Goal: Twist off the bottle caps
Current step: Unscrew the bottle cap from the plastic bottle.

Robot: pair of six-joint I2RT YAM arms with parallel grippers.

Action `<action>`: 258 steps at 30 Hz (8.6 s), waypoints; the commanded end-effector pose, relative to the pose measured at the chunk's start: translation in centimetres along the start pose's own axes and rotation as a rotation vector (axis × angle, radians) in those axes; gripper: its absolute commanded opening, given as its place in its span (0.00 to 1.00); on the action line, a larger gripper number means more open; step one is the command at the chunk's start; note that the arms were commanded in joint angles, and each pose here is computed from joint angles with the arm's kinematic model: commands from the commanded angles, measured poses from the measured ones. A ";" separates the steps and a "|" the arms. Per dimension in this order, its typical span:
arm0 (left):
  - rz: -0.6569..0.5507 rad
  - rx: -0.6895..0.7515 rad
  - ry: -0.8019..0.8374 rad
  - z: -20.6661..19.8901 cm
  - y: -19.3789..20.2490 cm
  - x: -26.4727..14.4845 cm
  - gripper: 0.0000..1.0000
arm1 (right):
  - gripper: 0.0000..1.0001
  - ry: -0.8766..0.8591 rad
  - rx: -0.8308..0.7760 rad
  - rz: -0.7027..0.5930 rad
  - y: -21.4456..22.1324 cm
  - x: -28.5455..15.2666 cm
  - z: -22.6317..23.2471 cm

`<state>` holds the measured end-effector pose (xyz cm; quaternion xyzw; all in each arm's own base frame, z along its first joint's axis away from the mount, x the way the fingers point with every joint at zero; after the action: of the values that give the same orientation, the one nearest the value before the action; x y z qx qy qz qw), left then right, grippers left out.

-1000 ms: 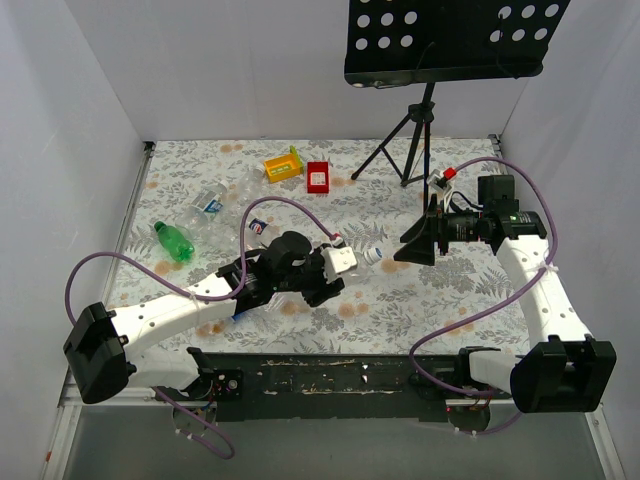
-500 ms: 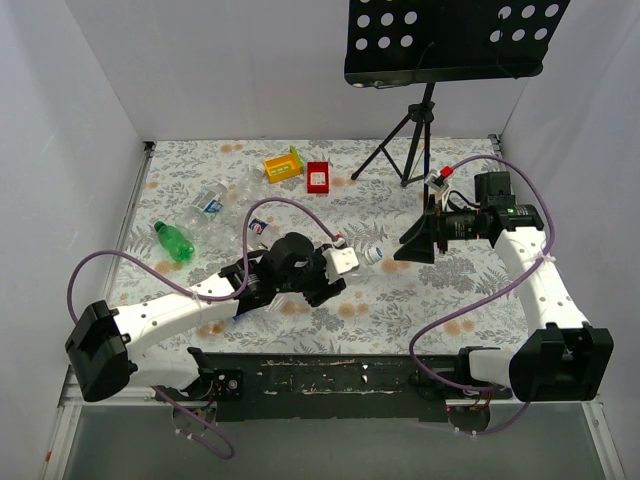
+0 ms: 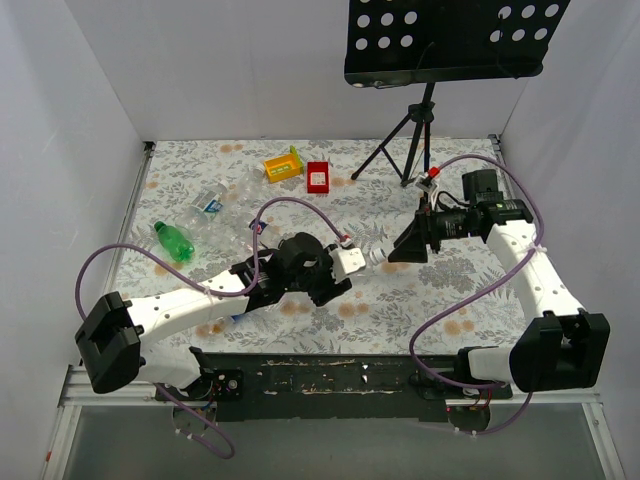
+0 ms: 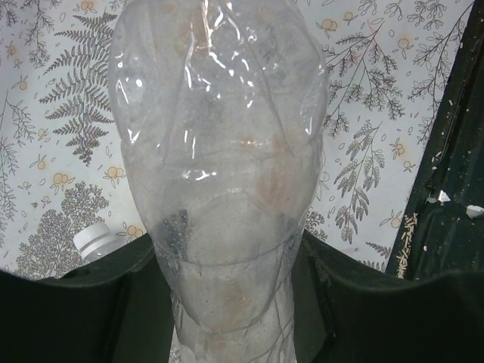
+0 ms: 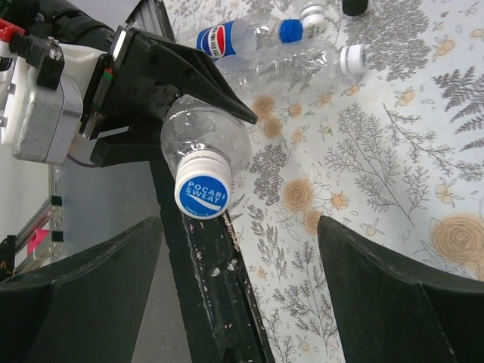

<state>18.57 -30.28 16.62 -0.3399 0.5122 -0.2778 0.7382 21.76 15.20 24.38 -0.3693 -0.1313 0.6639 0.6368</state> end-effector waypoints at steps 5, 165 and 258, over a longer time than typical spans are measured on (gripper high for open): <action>-0.062 0.016 -0.044 0.9 -2.5 -0.1 0.03 | 0.87 -0.009 -0.050 0.068 -0.8 2.3 1.2; -0.063 0.007 0.015 1.6 -1.5 -1.0 0.03 | 0.85 -0.037 0.063 0.053 0.1 3.1 1.3; -0.083 0.055 -0.065 1.6 -0.9 -2.8 0.03 | 0.80 -0.063 -0.030 -0.082 -2.3 0.0 2.8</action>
<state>18.27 -27.45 17.42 -0.3425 0.4976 -0.2981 0.7391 21.91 15.94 26.79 -0.3909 -0.1644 0.6425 0.6383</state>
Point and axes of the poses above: each gripper's point midway between its finger pads, its own x axis out along the fingers, its own z axis along the line the jaws close on, y = z × x, the point moved 3 cm from there along -x, back along the fingers, and after that the axes turned 8 degrees about x, right-handed, at the moved point
